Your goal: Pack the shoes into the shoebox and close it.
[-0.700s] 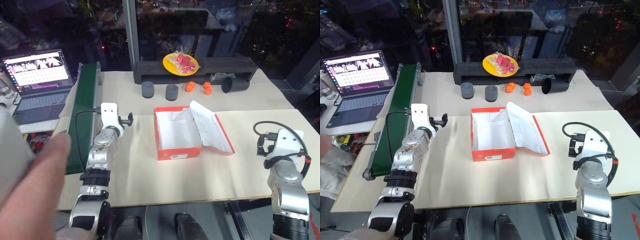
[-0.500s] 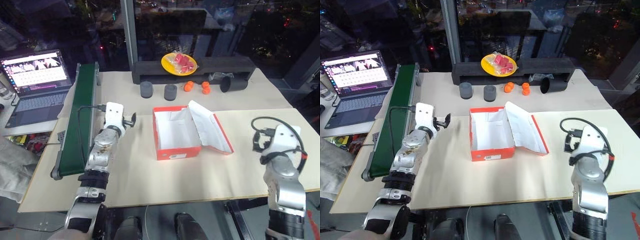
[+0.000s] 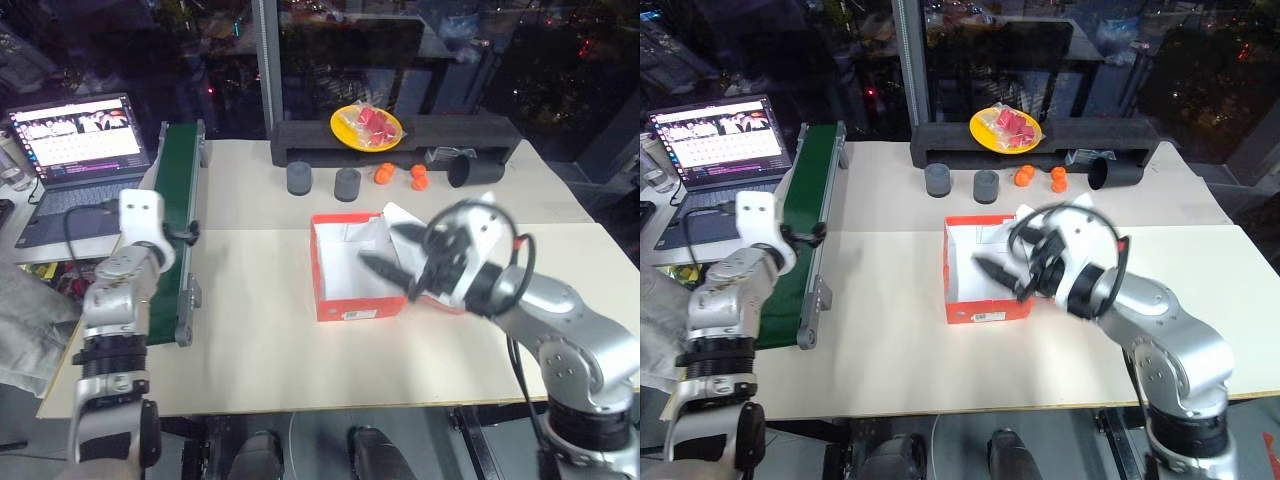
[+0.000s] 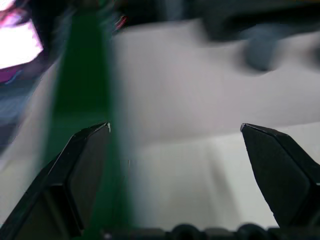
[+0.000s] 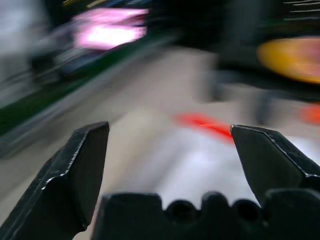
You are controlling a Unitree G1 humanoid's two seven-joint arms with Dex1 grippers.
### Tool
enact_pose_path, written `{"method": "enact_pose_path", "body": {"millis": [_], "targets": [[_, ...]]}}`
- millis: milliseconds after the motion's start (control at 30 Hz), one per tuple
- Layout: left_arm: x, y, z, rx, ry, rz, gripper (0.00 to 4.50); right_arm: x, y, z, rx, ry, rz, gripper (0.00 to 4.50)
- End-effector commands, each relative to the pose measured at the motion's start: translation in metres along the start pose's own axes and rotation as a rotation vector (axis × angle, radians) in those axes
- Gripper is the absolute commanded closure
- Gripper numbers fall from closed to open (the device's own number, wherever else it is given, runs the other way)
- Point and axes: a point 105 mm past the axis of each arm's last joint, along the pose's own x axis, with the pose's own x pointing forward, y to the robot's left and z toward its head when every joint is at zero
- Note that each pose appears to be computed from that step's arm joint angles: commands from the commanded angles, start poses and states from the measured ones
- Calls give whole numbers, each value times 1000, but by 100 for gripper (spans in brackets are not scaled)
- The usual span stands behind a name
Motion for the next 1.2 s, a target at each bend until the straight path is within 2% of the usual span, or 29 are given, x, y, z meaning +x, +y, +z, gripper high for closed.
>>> {"method": "enact_pose_path", "body": {"millis": [33,133,400,633,1200], "targets": [[-4,18,9,-54,-1,71,0,-3,29,-7,-57,51,162,1],[-7,24,8,-75,16,99,0,0,31,-18,-63,90,184,1],[-8,18,-1,-77,52,90,0,11,31,-36,-32,106,178,1],[1,9,-5,-107,82,73,0,21,16,-58,-50,172,85,1],[13,3,2,-93,73,43,0,25,6,-66,-35,186,-18,1]]}}
